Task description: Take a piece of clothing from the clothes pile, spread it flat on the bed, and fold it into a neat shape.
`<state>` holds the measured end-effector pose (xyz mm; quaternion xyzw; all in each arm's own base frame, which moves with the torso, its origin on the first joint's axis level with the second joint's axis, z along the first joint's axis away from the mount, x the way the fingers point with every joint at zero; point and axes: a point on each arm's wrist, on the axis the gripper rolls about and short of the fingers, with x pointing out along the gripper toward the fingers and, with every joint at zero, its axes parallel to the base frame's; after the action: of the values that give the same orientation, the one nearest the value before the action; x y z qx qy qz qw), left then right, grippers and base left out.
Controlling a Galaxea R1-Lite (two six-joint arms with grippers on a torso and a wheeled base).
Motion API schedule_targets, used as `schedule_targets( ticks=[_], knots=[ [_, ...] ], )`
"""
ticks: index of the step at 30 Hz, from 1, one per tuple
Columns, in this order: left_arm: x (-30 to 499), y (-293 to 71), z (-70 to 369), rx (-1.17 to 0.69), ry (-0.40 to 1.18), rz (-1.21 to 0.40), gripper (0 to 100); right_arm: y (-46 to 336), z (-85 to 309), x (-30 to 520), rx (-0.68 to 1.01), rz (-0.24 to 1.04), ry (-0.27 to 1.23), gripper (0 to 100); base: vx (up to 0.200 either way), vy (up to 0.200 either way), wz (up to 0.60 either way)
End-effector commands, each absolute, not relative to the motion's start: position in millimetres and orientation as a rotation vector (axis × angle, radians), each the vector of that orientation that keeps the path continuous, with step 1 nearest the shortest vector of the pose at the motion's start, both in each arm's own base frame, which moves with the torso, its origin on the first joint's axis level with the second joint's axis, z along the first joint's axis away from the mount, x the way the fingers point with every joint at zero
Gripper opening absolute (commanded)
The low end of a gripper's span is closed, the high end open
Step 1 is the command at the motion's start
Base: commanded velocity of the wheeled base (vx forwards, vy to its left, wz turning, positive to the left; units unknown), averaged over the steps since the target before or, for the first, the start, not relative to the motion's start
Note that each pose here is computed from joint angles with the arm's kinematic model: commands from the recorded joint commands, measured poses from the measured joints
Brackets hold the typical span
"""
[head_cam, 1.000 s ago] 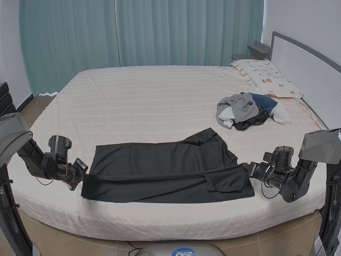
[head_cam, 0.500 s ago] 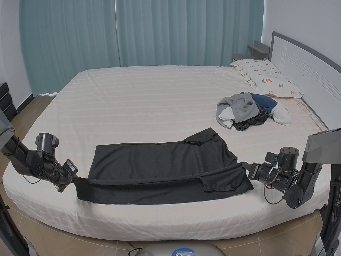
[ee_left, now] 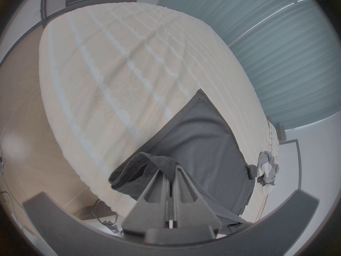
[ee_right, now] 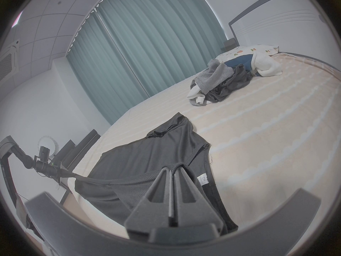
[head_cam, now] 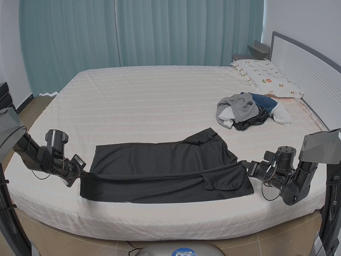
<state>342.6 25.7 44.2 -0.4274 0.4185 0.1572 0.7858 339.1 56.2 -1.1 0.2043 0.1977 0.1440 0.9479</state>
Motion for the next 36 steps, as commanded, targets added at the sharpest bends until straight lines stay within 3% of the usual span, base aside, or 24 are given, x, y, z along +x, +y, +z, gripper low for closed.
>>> schedule_targets(
  ticks=[1,14,15,17,18,29,36],
  knots=[
    [360,21,26,-0.943,0.92,0.36,0,57,-21,350,0.418,0.28,0.43,0,0.0,0.0,0.0],
    [381,17,12,-0.992,0.882,0.407,0,59,-43,364,0.419,0.271,0.438,0,0.0,0.0,0.0],
    [381,17,11,-0.992,0.88,0.407,100,60,-44,364,0.419,0.272,0.443,0,0.0,0.0,0.0],
    [382,16,11,-0.993,0.875,0.403,100,60,-47,364,0.419,0.274,0.445,0,0.0,0.0,0.0],
    [382,17,11,-0.995,0.874,0.405,100,60,-47,364,0.42,0.274,0.444,100,0.0,0.0,0.0],
    [383,17,18,-1.068,0.853,0.414,100,57,-11,362,0.628,0.254,0.363,100,0.0,0.0,0.0],
    [373,19,27,-1.086,0.857,0.394,100,69,20,323,0.79,0.256,0.444,100,0.0,0.0,0.0]
  ],
)
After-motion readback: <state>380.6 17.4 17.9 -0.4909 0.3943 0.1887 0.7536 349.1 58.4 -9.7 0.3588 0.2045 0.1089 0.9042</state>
